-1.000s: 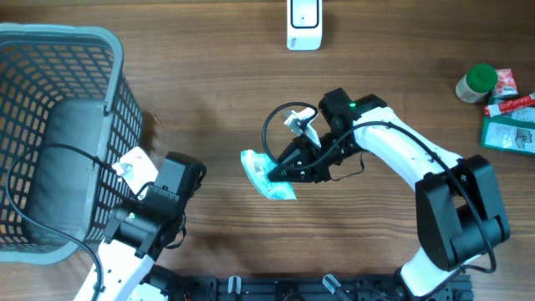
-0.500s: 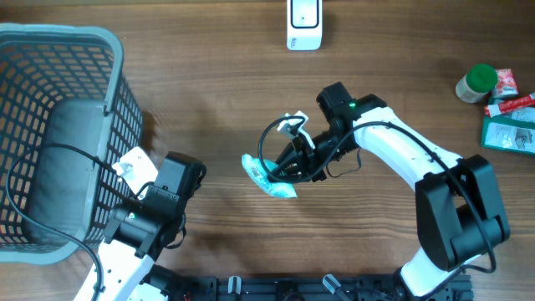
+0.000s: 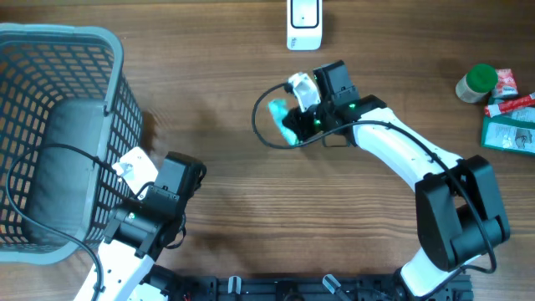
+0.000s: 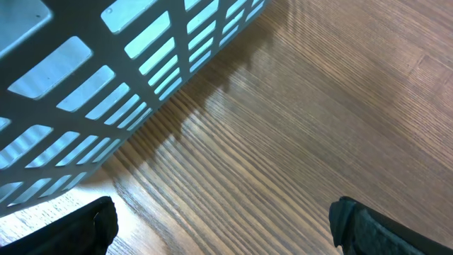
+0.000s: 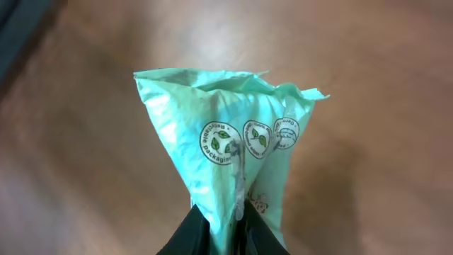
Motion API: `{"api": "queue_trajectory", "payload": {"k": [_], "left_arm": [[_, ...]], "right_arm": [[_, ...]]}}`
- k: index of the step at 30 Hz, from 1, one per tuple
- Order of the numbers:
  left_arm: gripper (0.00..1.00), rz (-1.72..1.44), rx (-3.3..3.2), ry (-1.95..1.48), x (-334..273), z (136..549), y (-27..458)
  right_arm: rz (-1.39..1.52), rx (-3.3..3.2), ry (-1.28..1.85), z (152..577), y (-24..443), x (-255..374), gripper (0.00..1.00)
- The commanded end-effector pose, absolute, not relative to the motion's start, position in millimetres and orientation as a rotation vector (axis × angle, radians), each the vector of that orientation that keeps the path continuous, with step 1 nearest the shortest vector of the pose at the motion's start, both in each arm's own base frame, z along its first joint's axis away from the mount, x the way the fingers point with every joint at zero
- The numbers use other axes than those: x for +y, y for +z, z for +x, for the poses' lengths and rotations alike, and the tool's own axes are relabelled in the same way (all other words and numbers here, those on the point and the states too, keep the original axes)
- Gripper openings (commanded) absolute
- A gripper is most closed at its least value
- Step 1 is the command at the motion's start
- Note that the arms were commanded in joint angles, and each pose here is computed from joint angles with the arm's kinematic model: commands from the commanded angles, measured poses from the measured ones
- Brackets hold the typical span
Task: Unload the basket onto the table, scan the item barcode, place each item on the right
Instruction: 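Hold the wipe packet's printed side at the white scanner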
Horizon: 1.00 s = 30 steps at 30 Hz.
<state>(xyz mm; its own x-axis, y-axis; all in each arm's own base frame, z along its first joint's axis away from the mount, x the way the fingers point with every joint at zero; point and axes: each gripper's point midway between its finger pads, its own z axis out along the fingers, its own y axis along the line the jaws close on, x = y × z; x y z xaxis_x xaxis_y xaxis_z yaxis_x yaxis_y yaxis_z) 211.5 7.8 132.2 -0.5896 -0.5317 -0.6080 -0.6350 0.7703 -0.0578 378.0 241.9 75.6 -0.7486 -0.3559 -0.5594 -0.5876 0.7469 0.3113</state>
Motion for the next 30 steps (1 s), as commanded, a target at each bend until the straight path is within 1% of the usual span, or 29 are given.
{"api": "queue_trajectory", "payload": {"k": [1,5,11,15,20,21,26,30], "left_arm": [[1.0,-0.862,2.341,0.224,9.2,210.9,132.5],[1.0,-0.862,2.341,0.224,9.2,210.9,132.5],[1.0,-0.862,2.341,0.224,9.2,210.9,132.5],[1.0,-0.862,2.341,0.224,9.2,210.9,132.5],[1.0,-0.862,2.341,0.224,9.2,210.9,132.5],[1.0,-0.862,2.341,0.224,9.2,210.9,132.5],[1.0,-0.862,2.341,0.224,9.2,210.9,132.5],[1.0,-0.862,2.341,0.224,9.2,210.9,132.5]], "right_arm": [[-0.585,2.421,0.482,406.0,90.8,225.7,0.04],[-0.467,2.406,0.293,426.2,92.8,202.4,0.04],[-0.428,2.338,0.285,449.9,116.9,197.1,0.04],[-0.4,2.295,0.281,474.2,134.8,195.3,0.04],[-0.403,2.274,0.19,510.9,135.3,184.5,0.05],[-0.412,2.267,0.139,526.4,136.1,179.7,0.04],[-0.464,2.209,-0.094,574.1,139.6,166.3,0.04],[-0.473,2.173,-0.179,601.1,134.5,164.6,0.04]]}}
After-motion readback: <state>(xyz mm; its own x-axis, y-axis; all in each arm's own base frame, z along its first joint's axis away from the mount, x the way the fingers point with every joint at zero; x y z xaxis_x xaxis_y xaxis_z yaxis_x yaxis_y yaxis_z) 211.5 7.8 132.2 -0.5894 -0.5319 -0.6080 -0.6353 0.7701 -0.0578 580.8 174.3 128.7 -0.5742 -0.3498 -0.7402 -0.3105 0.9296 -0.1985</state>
